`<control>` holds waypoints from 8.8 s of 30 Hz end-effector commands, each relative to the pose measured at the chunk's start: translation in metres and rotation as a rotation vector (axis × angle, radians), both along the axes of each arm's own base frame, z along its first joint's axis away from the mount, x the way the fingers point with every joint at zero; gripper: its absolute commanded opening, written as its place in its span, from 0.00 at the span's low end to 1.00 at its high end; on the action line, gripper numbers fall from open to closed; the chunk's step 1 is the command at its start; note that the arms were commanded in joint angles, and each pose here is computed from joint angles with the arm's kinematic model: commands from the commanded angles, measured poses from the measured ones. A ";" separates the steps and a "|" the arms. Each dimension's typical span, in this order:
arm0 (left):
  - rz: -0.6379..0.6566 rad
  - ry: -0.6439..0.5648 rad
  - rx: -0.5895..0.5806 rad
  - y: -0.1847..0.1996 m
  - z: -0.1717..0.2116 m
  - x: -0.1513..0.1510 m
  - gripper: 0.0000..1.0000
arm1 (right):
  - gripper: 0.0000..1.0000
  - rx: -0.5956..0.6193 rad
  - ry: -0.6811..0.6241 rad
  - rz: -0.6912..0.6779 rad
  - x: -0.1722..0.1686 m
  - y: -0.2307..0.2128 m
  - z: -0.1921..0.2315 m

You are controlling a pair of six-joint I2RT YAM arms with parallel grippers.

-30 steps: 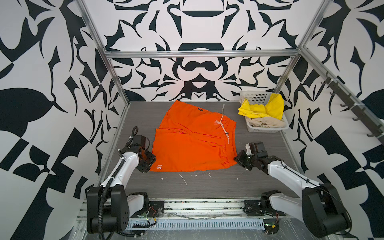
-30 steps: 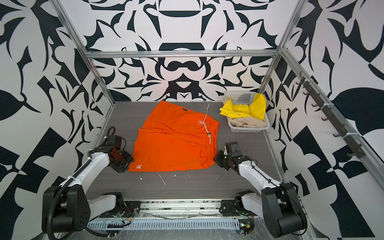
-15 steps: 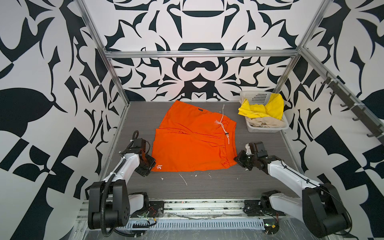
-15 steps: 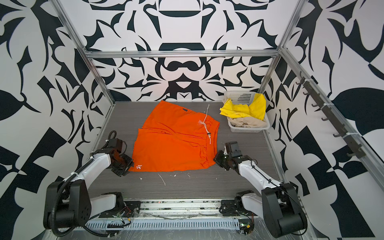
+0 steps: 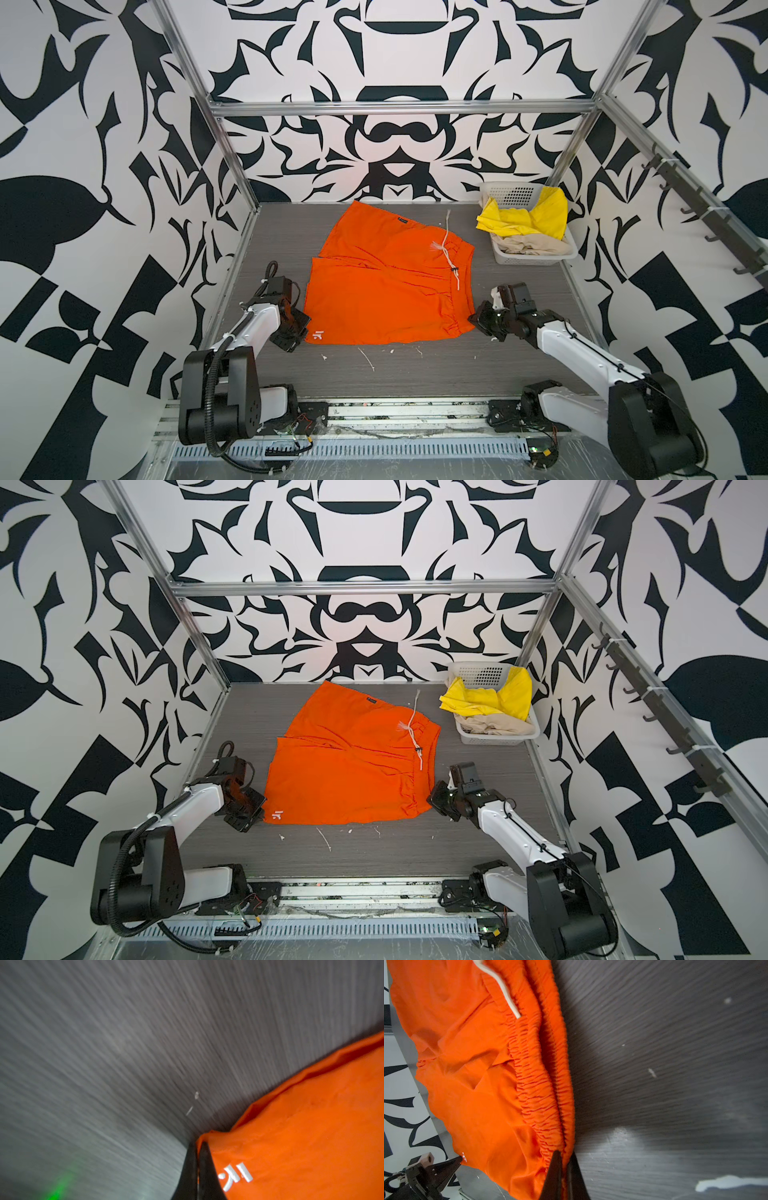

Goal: Fold and stack the shorts

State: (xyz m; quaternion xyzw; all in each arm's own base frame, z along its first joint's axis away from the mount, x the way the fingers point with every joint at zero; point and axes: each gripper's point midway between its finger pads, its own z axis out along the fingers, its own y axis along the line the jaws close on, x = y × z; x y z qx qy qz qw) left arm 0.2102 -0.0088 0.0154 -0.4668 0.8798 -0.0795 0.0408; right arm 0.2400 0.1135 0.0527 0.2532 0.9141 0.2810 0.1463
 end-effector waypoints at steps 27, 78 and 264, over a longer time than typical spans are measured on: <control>-0.086 -0.406 0.440 0.064 0.201 0.025 0.00 | 0.00 -0.019 0.095 0.193 -0.083 0.028 0.093; -0.499 -0.890 0.497 -0.036 0.338 0.295 0.00 | 0.00 0.192 0.102 0.170 0.029 0.003 0.120; -2.199 -1.071 -0.151 -0.334 0.076 0.206 0.16 | 0.00 0.075 -0.485 0.167 0.107 -0.034 0.121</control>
